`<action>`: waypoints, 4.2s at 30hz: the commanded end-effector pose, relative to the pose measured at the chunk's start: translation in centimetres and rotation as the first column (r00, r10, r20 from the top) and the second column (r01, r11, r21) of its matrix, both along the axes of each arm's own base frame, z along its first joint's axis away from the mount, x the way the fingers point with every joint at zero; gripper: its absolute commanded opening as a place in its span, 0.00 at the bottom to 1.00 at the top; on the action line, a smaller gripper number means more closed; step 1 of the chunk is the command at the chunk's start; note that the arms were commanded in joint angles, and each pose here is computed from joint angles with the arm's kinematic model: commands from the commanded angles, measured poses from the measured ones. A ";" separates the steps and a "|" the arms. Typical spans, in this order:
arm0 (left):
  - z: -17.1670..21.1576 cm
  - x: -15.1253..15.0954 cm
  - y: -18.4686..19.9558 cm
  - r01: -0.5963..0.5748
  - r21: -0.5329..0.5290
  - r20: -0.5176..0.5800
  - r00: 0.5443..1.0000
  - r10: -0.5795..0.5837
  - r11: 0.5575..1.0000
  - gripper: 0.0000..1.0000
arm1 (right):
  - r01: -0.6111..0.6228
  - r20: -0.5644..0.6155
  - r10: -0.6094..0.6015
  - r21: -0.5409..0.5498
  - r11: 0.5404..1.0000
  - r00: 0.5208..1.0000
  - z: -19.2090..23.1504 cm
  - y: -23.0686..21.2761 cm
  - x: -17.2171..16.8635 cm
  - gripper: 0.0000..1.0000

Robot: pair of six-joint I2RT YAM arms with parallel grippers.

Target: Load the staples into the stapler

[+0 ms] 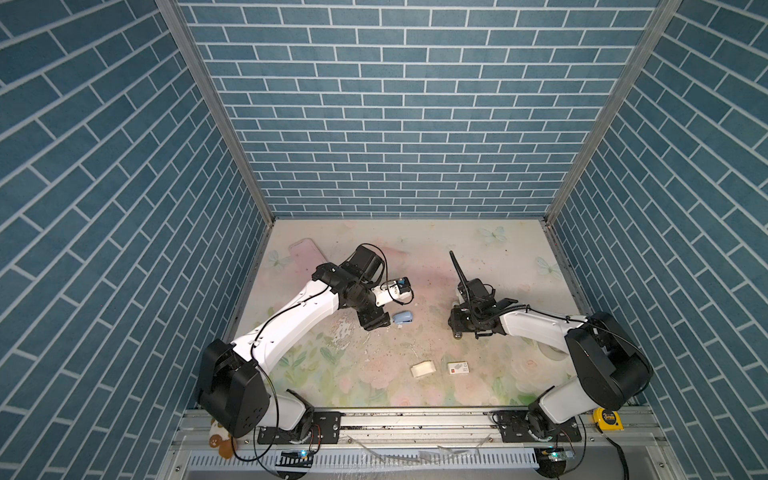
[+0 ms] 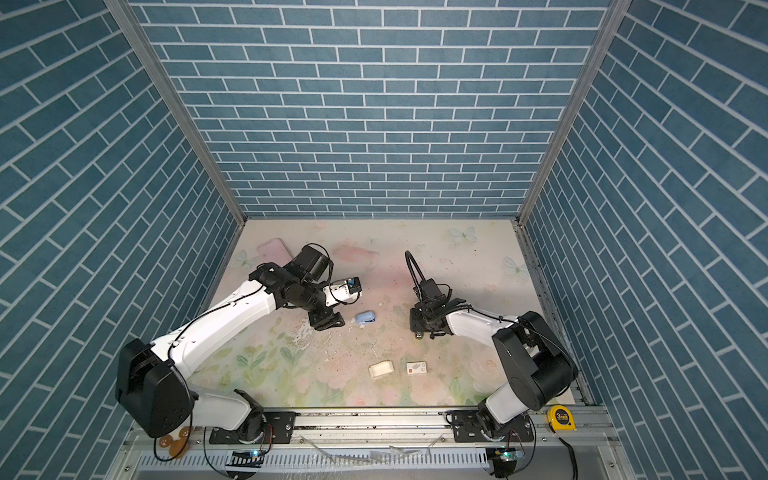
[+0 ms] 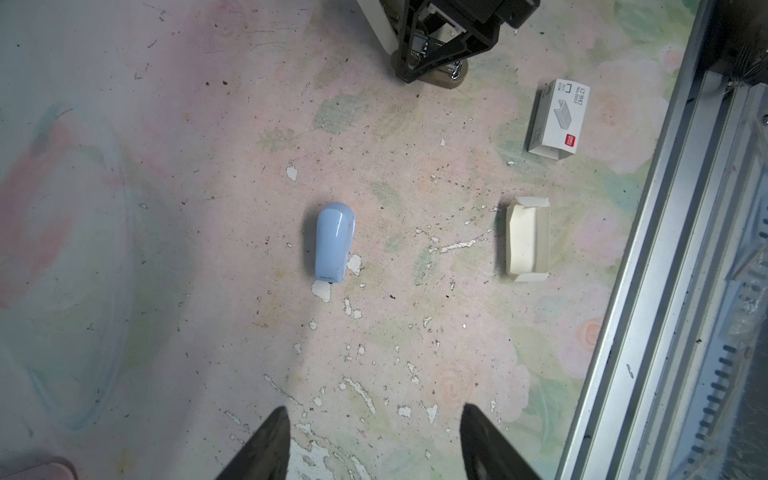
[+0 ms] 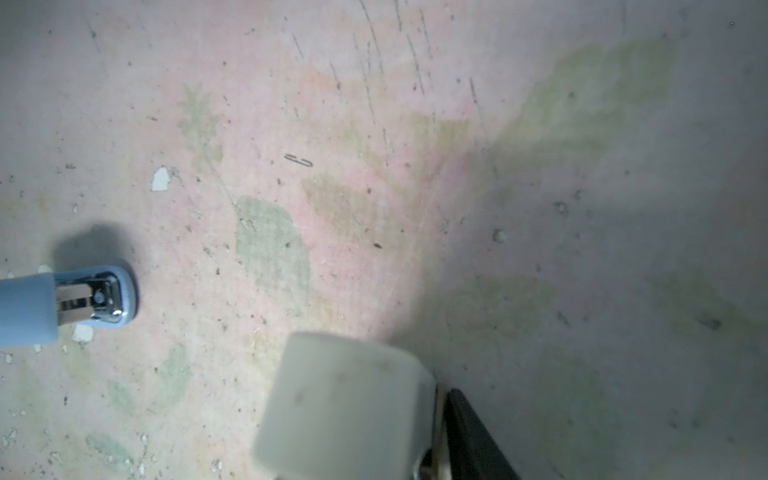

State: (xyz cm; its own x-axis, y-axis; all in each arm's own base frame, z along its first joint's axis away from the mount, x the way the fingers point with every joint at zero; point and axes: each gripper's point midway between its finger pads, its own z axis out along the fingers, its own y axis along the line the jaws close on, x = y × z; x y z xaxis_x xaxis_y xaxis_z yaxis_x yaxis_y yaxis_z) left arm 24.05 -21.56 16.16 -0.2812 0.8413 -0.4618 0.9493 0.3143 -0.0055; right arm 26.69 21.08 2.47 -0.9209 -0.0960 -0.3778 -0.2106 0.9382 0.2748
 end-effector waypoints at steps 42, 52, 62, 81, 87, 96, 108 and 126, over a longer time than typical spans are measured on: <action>3.9 5.1 -2.7 -0.058 -0.186 0.051 0.996 0.069 0.981 0.70 | -0.100 -0.002 0.105 0.276 0.956 0.995 6.7 5.1 -7.5 0.32; 4.4 5.6 -3.4 -0.056 -0.207 0.043 0.997 0.066 0.977 0.71 | -0.105 -0.122 0.144 0.281 0.954 0.982 3.2 7.5 -7.3 0.27; 4.3 5.6 -3.6 -0.053 -0.211 0.032 0.998 0.061 0.976 0.72 | -0.068 -0.173 0.103 0.200 0.977 0.980 0.5 6.2 -6.3 0.26; 0.0 4.7 -6.3 0.038 -0.202 -0.012 0.999 -0.041 0.979 0.76 | -0.040 -0.183 0.078 0.203 0.978 0.980 0.8 3.2 -4.4 0.27; -3.1 4.5 -7.8 0.116 -0.141 -0.028 0.992 -0.121 0.983 0.76 | 0.052 -0.188 -0.009 0.221 0.974 0.982 2.6 1.6 -4.7 0.28; -6.2 3.3 -9.1 0.222 -0.081 -0.022 0.974 -0.224 0.972 0.72 | 0.148 -0.210 -0.083 0.313 0.938 0.974 3.2 1.1 -3.9 0.28; -8.4 2.3 -9.4 0.288 -0.017 -0.030 0.957 -0.288 0.958 0.58 | 0.164 -0.238 -0.074 0.382 0.910 0.968 2.7 1.4 -1.8 0.28; -8.9 2.5 -10.3 0.301 -0.017 -0.001 0.954 -0.301 0.953 0.49 | 0.150 -0.257 -0.051 0.385 0.911 0.965 1.7 1.5 -1.0 0.27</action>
